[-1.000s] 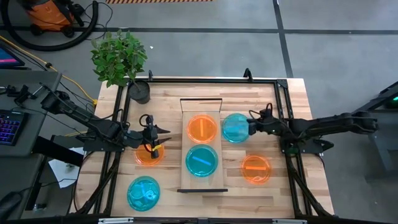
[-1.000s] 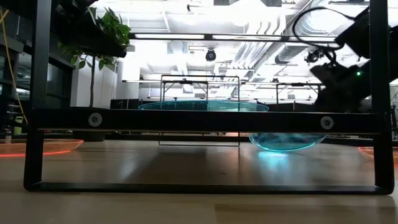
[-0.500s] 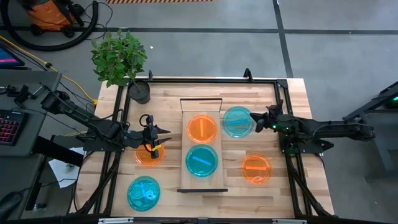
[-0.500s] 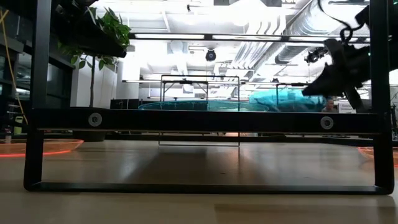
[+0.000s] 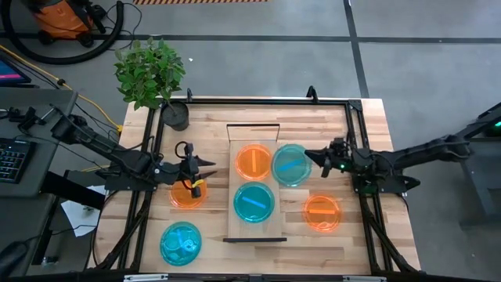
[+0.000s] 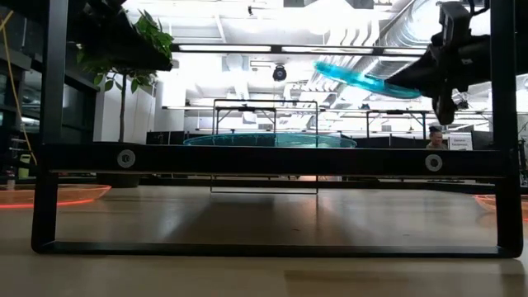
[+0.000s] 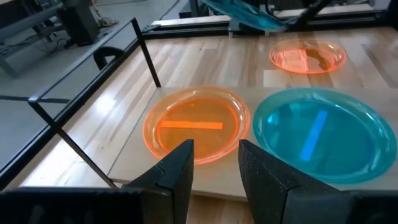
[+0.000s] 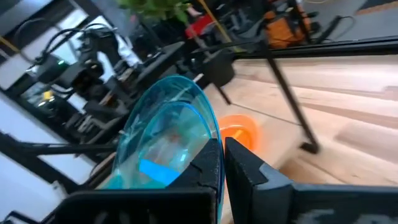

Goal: Place and stack plates onto a shelf
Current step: Stack the right blue plate on top of the other blue plate on the shelf, then stack the left orange plate on top of the other orange plate on the shelf

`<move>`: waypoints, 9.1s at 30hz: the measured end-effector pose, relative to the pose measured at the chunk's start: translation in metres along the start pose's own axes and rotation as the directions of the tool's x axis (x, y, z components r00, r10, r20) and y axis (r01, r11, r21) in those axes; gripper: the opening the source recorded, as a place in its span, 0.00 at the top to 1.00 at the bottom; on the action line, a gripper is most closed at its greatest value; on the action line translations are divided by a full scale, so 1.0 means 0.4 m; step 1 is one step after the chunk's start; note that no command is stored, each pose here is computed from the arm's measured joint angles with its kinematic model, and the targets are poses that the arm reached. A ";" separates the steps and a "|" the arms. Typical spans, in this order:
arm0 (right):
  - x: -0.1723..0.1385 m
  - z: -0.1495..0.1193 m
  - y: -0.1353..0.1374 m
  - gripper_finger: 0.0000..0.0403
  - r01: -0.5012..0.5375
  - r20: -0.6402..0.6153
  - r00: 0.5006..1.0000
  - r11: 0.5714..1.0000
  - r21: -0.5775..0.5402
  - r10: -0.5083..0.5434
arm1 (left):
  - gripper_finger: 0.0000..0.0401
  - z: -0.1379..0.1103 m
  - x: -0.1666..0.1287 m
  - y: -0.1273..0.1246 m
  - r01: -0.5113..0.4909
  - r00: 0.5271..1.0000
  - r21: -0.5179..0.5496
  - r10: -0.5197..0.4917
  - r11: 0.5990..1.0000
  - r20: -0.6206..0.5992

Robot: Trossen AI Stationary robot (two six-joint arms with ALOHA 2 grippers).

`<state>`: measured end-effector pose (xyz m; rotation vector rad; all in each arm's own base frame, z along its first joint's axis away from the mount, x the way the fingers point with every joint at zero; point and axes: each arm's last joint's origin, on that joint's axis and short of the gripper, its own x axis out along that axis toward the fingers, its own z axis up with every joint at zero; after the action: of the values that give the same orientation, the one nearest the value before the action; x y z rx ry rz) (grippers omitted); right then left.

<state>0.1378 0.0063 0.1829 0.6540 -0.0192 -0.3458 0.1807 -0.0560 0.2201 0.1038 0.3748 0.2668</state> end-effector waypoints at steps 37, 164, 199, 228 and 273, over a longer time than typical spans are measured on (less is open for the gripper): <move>0.330 -0.081 0.223 1.00 -0.109 -0.371 0.929 0.957 -0.270 0.001 | 0.71 -0.001 0.006 0.010 -0.023 1.000 -0.010 0.023 1.000 -0.012; 0.323 -0.155 0.157 1.00 -0.105 -0.653 0.737 0.925 -0.364 -0.174 | 0.71 0.005 0.006 0.009 -0.006 1.000 0.024 0.006 1.000 0.011; 0.334 -0.083 0.155 1.00 0.117 -0.540 0.722 0.845 -0.521 -0.433 | 0.71 -0.001 0.006 0.004 0.059 0.998 0.004 -0.059 0.998 -0.016; 0.274 0.005 0.189 1.00 0.098 -0.463 0.781 0.814 -0.572 -0.419 | 0.71 -0.119 0.119 0.123 0.389 0.632 -0.040 -0.298 0.920 -0.715; 0.273 0.003 0.193 1.00 0.098 -0.466 0.784 0.824 -0.558 -0.409 | 1.00 0.014 0.141 0.149 0.431 0.527 -0.066 -0.311 0.900 -0.791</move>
<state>0.2645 0.0276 0.2200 0.2014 0.7372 -0.3946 0.2190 0.0165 0.2144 0.0309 1.3066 -0.1770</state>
